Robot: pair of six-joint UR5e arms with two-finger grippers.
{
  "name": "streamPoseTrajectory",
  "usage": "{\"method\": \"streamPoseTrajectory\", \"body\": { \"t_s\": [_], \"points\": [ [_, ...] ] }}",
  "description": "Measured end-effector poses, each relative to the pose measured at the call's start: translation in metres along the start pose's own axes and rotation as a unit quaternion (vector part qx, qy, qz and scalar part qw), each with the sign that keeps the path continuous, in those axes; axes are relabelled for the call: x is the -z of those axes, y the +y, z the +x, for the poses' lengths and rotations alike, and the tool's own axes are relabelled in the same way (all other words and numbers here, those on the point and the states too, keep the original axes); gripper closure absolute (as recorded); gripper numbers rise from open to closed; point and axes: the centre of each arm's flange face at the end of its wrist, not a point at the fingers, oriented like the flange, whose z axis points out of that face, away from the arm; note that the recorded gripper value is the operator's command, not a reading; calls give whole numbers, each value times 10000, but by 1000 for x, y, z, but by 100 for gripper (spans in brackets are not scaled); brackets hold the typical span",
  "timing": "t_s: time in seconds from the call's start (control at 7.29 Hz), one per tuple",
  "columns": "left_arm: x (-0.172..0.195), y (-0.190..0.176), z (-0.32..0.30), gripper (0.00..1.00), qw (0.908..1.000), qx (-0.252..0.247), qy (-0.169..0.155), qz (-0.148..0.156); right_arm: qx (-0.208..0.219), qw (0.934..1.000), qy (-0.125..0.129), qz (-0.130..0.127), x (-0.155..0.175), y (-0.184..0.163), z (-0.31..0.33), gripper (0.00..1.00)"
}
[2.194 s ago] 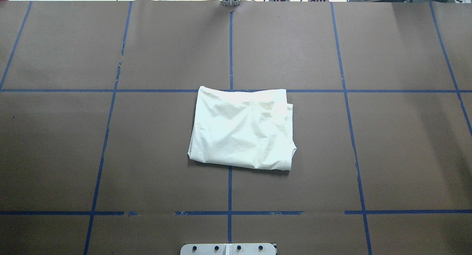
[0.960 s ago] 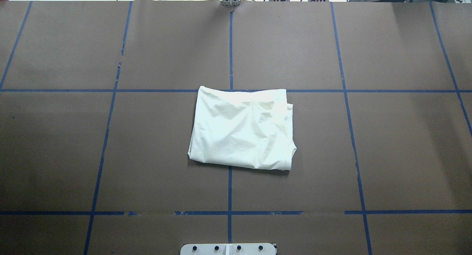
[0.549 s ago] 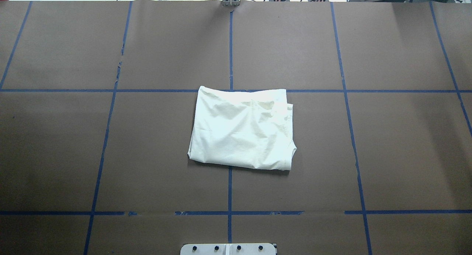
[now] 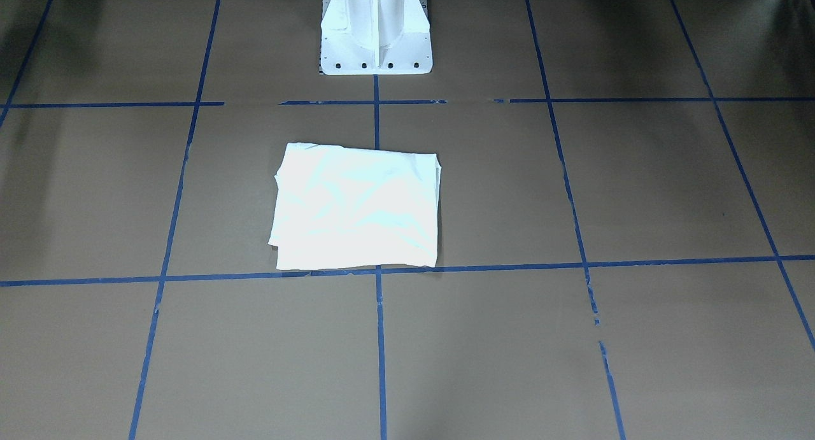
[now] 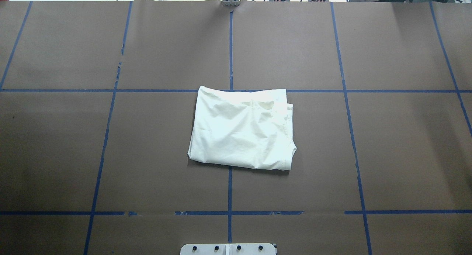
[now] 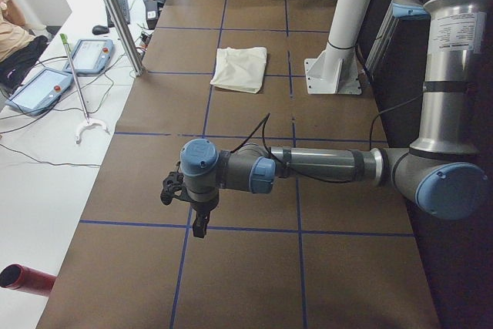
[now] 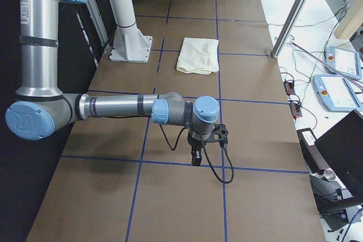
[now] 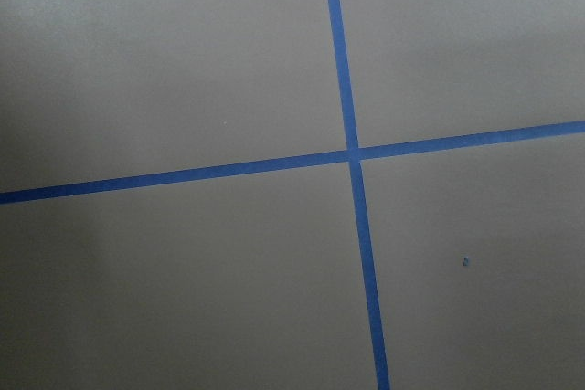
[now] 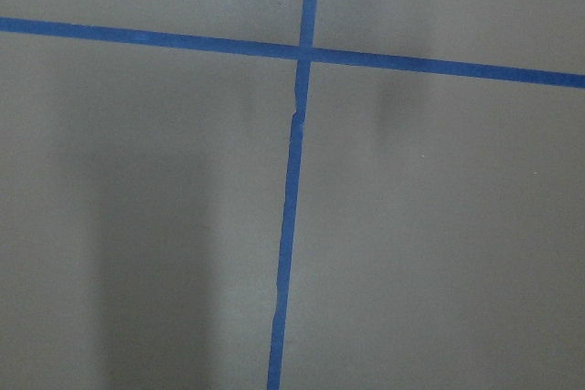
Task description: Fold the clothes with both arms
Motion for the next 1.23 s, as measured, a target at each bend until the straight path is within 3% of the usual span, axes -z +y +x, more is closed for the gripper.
{"method": "streamPoseTrajectory", "body": {
  "t_s": [1.23],
  "points": [
    [-4,1,-3,1,10000,-12,-2,12,111,9999,22,7,0,-7,-9,0]
  ]
}}
